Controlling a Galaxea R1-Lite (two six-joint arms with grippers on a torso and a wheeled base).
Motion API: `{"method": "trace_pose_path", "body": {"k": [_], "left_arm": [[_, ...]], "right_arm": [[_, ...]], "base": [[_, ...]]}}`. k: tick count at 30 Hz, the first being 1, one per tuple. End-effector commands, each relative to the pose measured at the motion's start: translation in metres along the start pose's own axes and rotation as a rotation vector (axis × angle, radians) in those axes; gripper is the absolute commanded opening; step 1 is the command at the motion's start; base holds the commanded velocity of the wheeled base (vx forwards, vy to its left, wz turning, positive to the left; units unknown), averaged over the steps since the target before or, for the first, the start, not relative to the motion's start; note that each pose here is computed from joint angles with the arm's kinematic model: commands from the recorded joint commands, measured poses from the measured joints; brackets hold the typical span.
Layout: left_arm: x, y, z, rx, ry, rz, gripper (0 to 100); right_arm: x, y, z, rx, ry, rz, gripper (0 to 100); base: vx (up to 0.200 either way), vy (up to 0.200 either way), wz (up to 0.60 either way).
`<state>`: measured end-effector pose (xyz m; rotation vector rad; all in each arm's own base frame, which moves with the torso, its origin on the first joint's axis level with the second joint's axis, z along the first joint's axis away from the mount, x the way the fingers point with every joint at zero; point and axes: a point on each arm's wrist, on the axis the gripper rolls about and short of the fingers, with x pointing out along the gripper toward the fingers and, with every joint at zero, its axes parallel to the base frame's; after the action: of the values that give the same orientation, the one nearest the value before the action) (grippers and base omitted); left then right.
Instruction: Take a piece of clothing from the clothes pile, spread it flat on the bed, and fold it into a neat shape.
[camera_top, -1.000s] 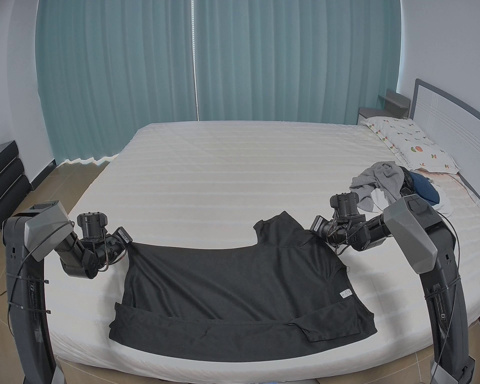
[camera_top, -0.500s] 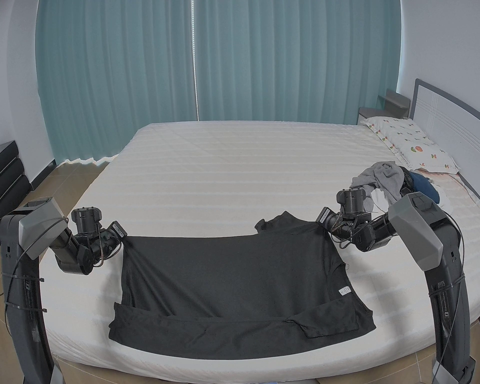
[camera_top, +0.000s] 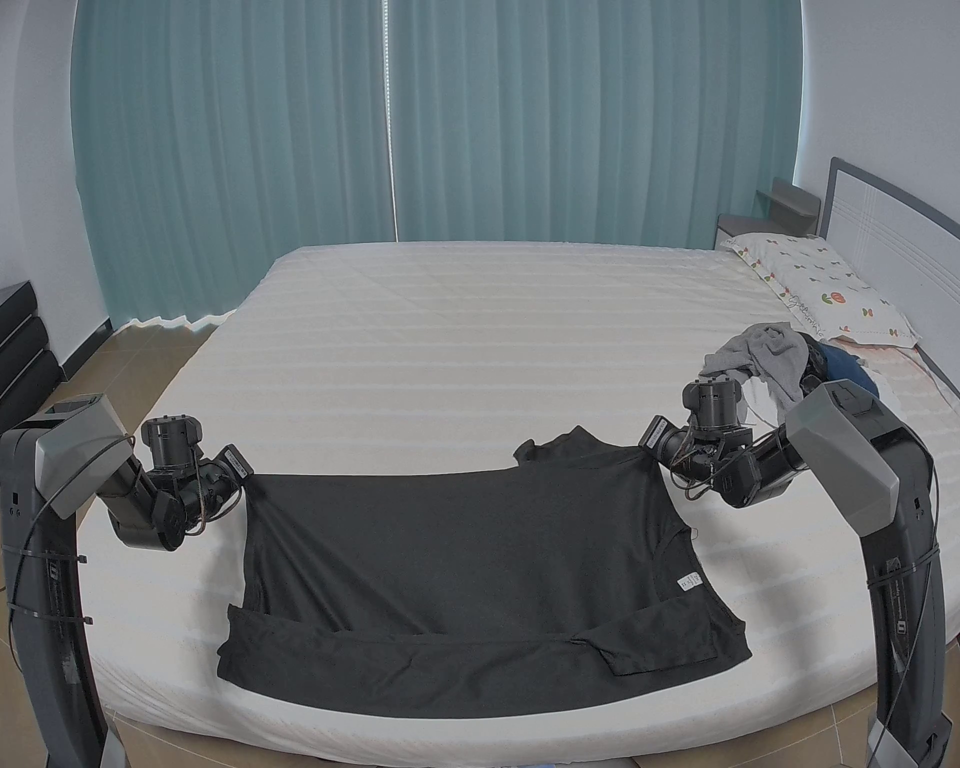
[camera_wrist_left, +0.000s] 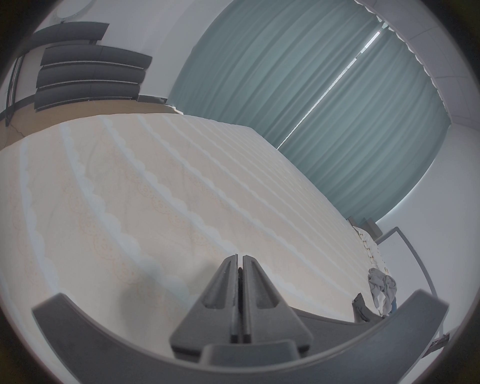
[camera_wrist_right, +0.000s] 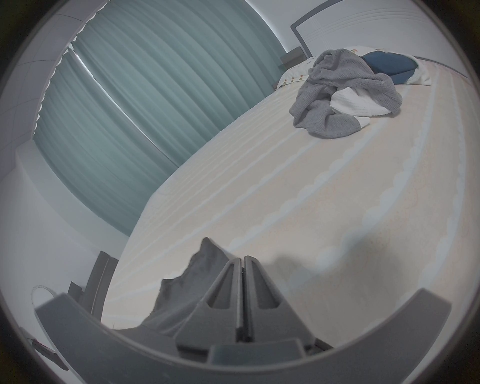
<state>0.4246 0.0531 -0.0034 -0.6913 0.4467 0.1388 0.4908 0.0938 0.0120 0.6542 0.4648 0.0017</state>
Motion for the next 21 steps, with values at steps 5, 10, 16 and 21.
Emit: {"method": "trace_pose_path", "body": {"k": [5,10,16,21], "left_arm": [[0.0,0.0,-0.002,0.008,-0.004,-0.011,0],[0.0,0.0,-0.002,0.008,-0.005,-0.012,0],[-0.001,-0.001,-0.003,0.011,-0.001,-0.01,0],[-0.006,0.003,-0.005,0.052,0.013,0.001,0]], "right_arm": [[-0.009,0.0,0.01,0.005,-0.041,0.018,0],[-0.008,-0.002,0.005,0.002,-0.026,0.009,0],[-0.01,-0.006,0.006,0.003,-0.018,0.0,0],[-0.017,-0.01,0.006,0.004,0.012,0.008,0]], "base": [[0.0,0.0,0.0],[0.0,0.0,0.0],[0.0,0.0,0.0],[0.0,0.0,0.0]]}}
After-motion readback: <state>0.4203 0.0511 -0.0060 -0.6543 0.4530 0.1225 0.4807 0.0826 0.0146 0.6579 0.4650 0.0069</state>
